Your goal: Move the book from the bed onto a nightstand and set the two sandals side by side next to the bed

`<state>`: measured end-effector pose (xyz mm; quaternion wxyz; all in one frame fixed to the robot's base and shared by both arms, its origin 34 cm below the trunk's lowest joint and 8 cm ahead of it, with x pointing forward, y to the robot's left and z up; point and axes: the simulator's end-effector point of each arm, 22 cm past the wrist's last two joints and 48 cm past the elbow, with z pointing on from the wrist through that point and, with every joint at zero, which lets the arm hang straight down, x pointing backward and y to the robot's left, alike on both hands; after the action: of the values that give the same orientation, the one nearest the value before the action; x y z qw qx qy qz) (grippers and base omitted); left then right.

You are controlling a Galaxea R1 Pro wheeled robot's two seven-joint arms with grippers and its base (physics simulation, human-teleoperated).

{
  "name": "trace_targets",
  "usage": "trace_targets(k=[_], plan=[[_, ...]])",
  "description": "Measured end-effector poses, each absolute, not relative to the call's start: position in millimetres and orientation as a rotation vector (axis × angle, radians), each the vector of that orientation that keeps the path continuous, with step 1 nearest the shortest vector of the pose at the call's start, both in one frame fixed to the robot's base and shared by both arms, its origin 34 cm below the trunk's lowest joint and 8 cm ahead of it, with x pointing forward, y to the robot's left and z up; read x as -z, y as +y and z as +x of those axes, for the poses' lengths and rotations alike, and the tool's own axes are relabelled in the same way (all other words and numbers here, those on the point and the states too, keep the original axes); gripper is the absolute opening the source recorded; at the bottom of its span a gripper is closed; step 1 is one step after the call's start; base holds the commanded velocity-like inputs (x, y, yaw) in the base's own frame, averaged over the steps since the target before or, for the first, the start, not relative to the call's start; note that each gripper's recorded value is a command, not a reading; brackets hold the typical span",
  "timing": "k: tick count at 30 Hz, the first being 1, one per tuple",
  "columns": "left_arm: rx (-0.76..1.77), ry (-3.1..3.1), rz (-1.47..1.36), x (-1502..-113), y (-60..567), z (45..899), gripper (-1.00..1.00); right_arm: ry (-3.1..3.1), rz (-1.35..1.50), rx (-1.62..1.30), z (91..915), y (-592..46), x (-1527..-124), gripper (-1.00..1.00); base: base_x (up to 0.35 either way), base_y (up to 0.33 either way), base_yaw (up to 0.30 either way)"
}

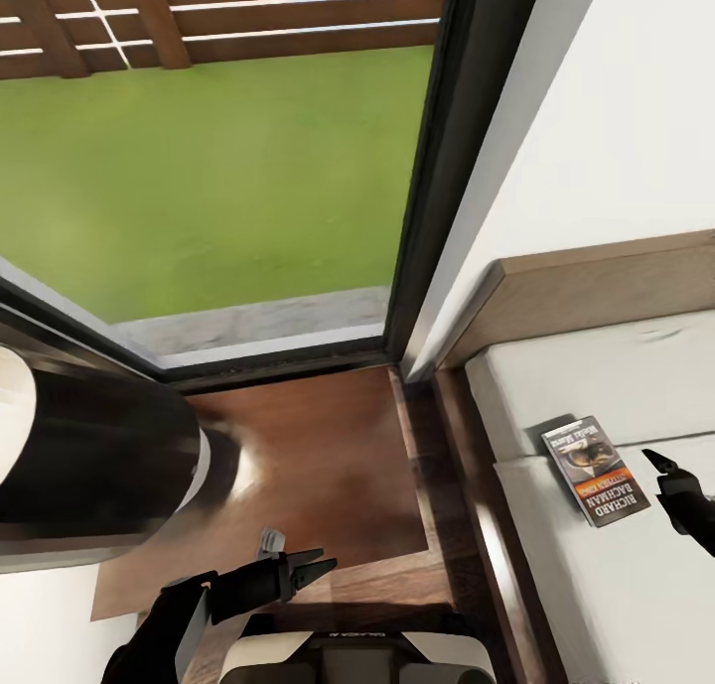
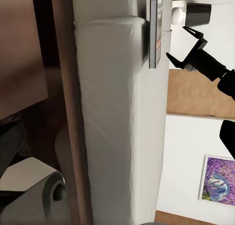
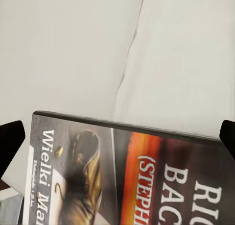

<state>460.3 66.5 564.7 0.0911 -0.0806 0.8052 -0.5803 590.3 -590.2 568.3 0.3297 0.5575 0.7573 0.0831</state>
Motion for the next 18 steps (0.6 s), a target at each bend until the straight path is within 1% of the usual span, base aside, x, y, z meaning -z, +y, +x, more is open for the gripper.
trace_targets(k=[18], plan=[[1.726, 2.393, -0.238, -564.8, 66.2, 460.2, 1.00, 1.982, 1.459, -0.217, 590.0, -590.1, -568.1, 1.00, 0.000, 0.000, -0.003]])
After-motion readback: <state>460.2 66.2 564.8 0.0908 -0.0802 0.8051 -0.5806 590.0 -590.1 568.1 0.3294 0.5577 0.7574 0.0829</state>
